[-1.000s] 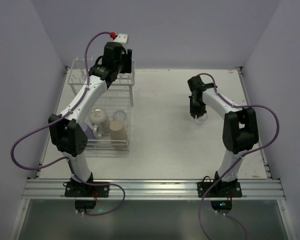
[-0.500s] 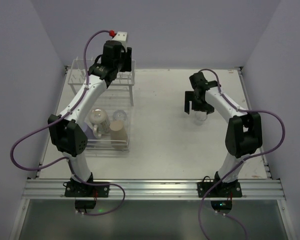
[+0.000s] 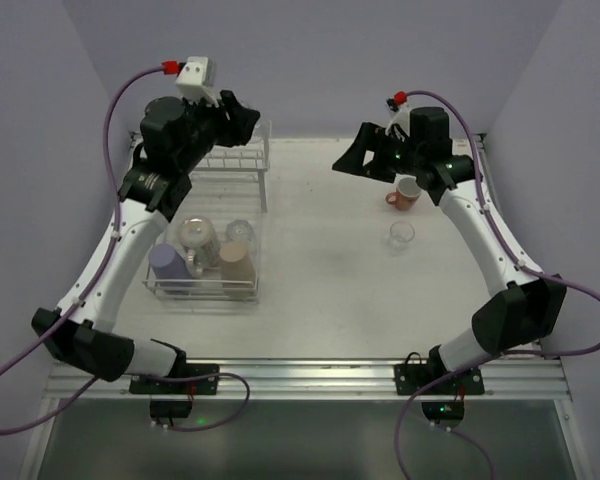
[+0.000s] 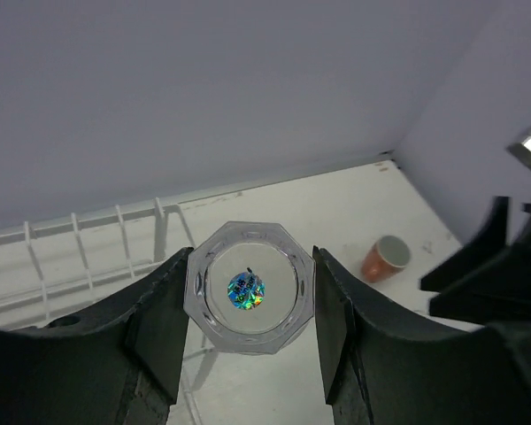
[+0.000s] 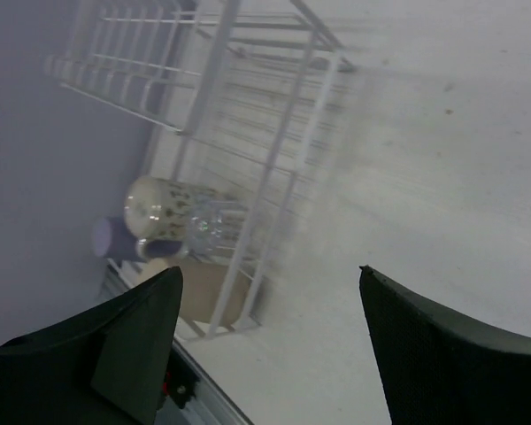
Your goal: Unload the cups from the dish rack
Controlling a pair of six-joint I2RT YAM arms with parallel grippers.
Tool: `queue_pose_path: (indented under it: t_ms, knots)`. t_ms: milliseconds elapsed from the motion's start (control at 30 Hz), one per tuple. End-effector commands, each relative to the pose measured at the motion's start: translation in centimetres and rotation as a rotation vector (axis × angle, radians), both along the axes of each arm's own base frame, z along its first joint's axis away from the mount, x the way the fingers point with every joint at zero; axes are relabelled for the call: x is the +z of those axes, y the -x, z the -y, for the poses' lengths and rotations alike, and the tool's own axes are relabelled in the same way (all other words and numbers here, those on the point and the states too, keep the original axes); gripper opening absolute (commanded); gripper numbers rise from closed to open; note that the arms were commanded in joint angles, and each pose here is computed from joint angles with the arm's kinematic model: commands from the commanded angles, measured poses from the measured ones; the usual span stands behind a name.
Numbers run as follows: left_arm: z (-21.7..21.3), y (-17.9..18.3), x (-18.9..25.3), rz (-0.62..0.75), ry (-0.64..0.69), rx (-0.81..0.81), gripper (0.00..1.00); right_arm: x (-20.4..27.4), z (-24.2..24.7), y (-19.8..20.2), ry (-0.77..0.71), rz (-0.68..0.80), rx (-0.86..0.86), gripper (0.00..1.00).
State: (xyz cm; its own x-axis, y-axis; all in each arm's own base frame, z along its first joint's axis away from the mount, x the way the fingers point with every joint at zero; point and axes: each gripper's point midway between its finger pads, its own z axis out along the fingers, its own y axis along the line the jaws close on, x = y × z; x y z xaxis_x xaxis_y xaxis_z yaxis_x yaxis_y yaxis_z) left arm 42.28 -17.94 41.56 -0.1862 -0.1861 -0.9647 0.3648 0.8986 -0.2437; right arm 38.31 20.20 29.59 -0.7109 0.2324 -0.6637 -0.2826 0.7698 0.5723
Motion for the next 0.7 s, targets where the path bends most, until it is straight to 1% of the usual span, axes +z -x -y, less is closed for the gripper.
queue_pose_path:
  t_ms: [0, 33, 67, 100, 133, 167, 200, 233, 267, 300, 333, 367, 400, 433, 467, 667]
  knots:
    - [2.1, 4.4, 4.5, 0.191, 0.158, -0.226, 0.0, 3.8, -5.3, 1.9, -0.311, -0.01, 0.272, 0.82]
    - [2.2, 5.1, 5.0, 0.219, 0.199, -0.26, 0.0, 4.4, -5.9, 2.3, -0.384, -0.051, 0.285, 0.81]
    - [2.3, 6.0, 5.2, 0.244, 0.217, -0.296, 0.0, 6.4, -6.6, 3.1, -0.454, 0.008, 0.384, 0.79]
    - [2.5, 7.5, 5.1, 0.295, 0.228, -0.365, 0.0, 6.6, -7.0, 3.6, -0.52, -0.053, 0.395, 0.79]
    - [2.6, 8.1, 4.8, 0.3, 0.25, -0.392, 0.0, 7.9, -7.4, 4.0, -0.563, 0.008, 0.478, 0.79]
    - [3.0, 9.0, 4.1, 0.323, 0.259, -0.456, 0.0, 8.5, -7.6, 4.3, -0.599, 0.004, 0.504, 0.78]
    - [2.4, 9.5, 4.1, 0.343, 0.268, -0.48, 0.0, 8.2, -7.7, 4.6, -0.633, -0.012, 0.526, 0.77]
    - [2.4, 10.1, 3.9, 0.33, 0.32, -0.515, 0.0, 9.0, -7.8, 5.1, -0.705, -0.092, 0.531, 0.77]
    - [2.3, 10.2, 2.2, 0.301, 0.344, -0.535, 0.0, 10.1, -7.9, 5.4, -0.741, -0.005, 0.607, 0.77]
    - [2.0, 11.3, 3.4, 0.386, 0.349, -0.581, 0.0, 10.5, -7.8, 5.8, -0.824, -0.119, 0.604, 0.76]
    - [2.0, 11.6, 3.2, 0.373, 0.381, -0.601, 0.0, 12.0, -7.5, 6.8, -0.855, 0.007, 0.685, 0.75]
    - [2.2, 11.8, 2.9, 0.388, 0.38, -0.628, 0.0, 11.1, -7.8, 5.8, -0.9, -0.039, 0.681, 0.74]
    - [2.3, 12.0, 2.7, 0.392, 0.382, -0.642, 0.0, 11.4, -7.7, 5.8, -0.93, -0.042, 0.697, 0.72]
    - [2.4, 12.2, 2.8, 0.391, 0.397, -0.655, 0.0, 11.9, -7.6, 5.9, -0.976, -0.101, 0.699, 0.7]
    - [2.5, 12.6, 2.7, 0.422, 0.4, -0.678, 0.0, 12.0, -7.7, 6.2, -0.983, -0.076, 0.725, 0.7]
    - [2.8, 12.9, 2.1, 0.419, 0.437, -0.719, 0.0, 12.1, -9.4, 6.2, -0.984, -0.097, 0.753, 0.68]
